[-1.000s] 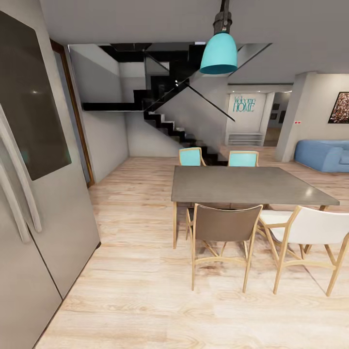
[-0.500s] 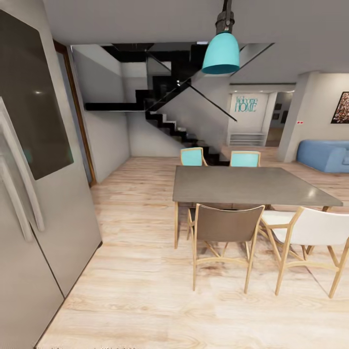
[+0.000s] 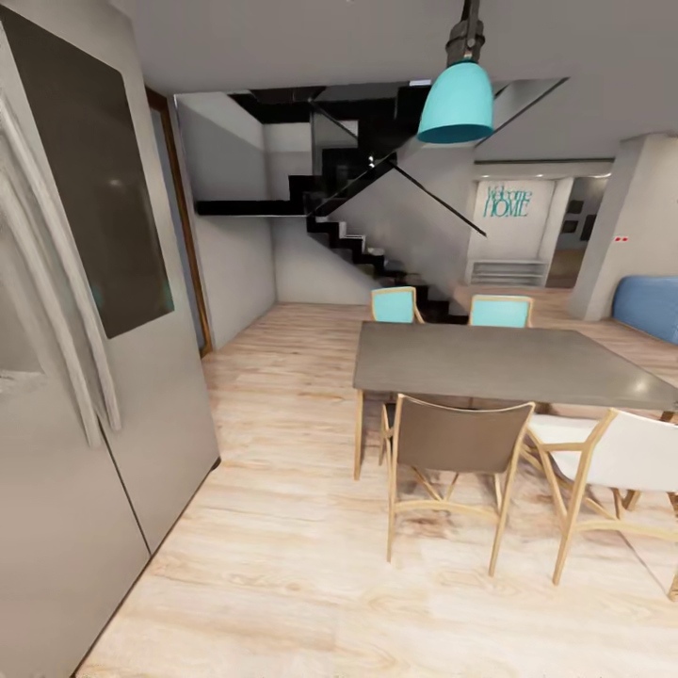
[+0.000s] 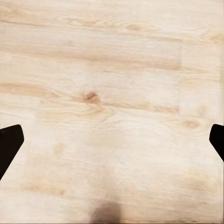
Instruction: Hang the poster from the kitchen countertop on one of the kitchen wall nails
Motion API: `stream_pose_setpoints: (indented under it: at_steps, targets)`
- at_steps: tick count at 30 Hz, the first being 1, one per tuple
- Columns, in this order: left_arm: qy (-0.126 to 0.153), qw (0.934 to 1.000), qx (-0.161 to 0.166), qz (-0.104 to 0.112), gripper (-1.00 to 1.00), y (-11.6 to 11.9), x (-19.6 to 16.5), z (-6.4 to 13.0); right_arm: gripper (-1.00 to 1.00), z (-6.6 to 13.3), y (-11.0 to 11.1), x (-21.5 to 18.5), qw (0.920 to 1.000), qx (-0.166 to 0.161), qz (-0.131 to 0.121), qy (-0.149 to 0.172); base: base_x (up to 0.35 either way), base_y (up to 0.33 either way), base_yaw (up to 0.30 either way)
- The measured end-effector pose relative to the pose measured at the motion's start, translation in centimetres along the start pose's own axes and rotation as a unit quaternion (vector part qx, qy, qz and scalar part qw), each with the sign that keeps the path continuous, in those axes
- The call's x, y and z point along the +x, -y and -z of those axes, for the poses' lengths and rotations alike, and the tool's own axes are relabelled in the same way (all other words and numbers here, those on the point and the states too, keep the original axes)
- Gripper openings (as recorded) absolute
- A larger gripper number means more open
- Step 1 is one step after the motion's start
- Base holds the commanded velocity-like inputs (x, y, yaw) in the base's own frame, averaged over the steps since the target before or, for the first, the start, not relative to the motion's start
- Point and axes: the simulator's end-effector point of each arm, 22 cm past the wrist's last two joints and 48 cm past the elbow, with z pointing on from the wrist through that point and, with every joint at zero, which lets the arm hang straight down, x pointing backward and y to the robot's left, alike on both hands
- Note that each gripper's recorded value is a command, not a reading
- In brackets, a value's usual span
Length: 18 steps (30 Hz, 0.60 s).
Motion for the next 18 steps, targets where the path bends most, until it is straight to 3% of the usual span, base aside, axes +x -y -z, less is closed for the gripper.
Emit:
stream_pose_setpoints:
  at_steps: [8,18]
  targets:
    - [-0.003,1.0,0.001,0.0,1.0,0.04,0.25,0.01,1.0,0.08,-0.11,0.75,1.0,-0.001,0.0,-0.008,-0.232,-0.204,0.021]
    - [-0.003,1.0,0.001,0.0,1.0,0.03,0.26,0.04,1.0,0.11,-0.52,0.82,1.0,-0.003,-0.001,-0.009,-0.069,-0.06,0.251]
